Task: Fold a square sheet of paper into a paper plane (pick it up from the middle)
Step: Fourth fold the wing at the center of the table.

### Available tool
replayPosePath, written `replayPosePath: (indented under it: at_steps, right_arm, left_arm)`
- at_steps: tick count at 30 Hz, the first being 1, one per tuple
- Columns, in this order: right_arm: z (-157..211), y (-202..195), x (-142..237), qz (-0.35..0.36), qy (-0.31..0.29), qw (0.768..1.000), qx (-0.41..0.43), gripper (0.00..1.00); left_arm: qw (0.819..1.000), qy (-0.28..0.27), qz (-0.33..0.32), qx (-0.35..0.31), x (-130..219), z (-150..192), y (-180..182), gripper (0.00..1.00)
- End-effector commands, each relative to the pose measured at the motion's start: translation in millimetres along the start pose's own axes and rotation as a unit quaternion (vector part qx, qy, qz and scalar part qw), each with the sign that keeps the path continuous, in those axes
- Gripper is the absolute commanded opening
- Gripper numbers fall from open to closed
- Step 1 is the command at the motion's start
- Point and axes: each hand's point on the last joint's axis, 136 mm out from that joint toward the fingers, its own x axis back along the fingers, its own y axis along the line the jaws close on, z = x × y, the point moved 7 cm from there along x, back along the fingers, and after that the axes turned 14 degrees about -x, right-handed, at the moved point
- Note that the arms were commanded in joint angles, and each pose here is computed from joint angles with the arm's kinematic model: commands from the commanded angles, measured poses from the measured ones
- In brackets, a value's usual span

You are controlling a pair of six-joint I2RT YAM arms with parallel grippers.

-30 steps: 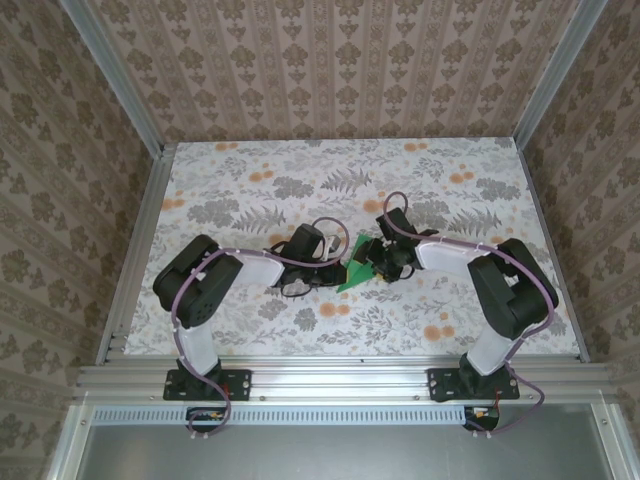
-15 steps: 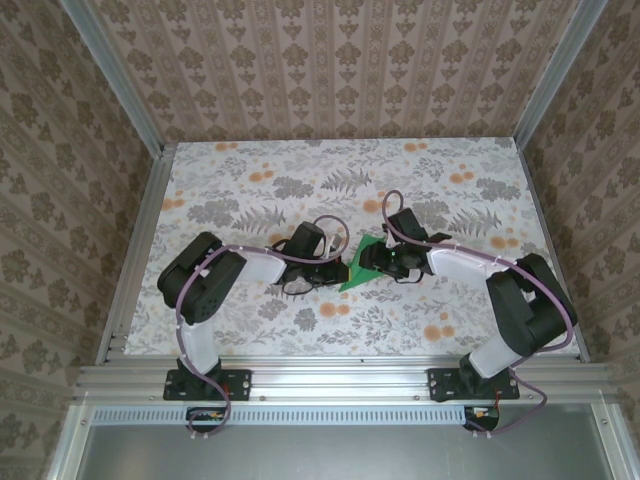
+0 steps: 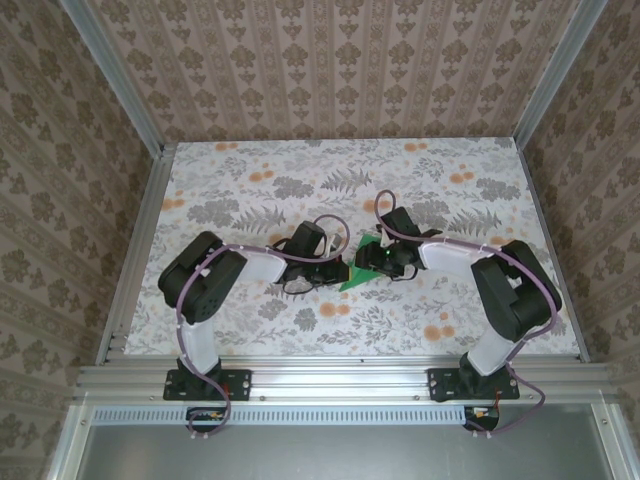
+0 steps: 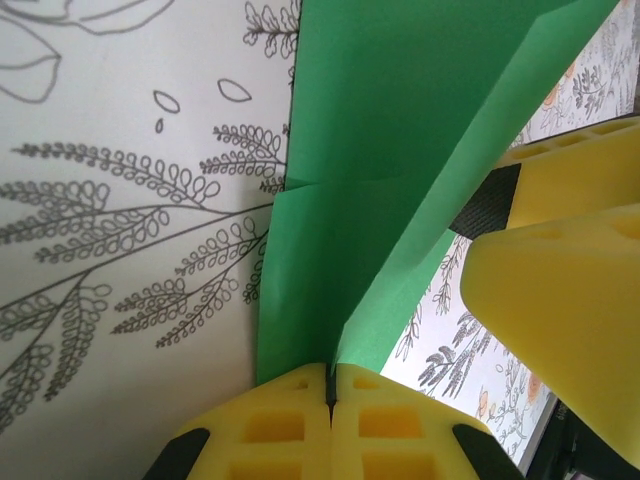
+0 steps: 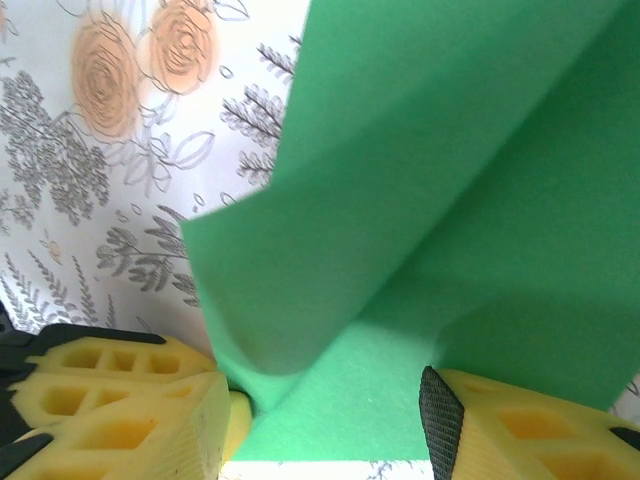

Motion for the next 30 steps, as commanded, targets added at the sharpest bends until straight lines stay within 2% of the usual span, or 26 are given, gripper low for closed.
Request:
replayPosePath:
  at_steps: [1, 6, 11, 21, 30]
  right_arm:
    - [-4, 9, -4, -0.017, 0.004, 1.000, 0.015, 0.56]
    - [-5, 4, -11, 0.001, 0.006, 1.000, 0.009, 0.55]
    - [-5, -10, -16, 0.050, 0.001, 0.999, -0.011, 0.54]
    - [1, -43, -24, 0.155, 0.003, 0.986, -0.062, 0.53]
    - [3, -52, -30, 0.191, 0.012, 0.978, -0.084, 0.56]
  left_arm:
    - [1.000, 0.009, 0.001, 0.018, -3, -2, 3, 0.02]
    - [1.000, 0.009, 0.004, 0.018, -2, -3, 3, 0.02]
    - [1.000, 0.004, 0.005, 0.016, 2, -5, 1, 0.03]
    - [0.999, -0.030, 0.017, 0.011, 23, -7, -5, 0.25]
    - [0.999, -0.043, 0.000, 0.000, 29, -6, -5, 0.28]
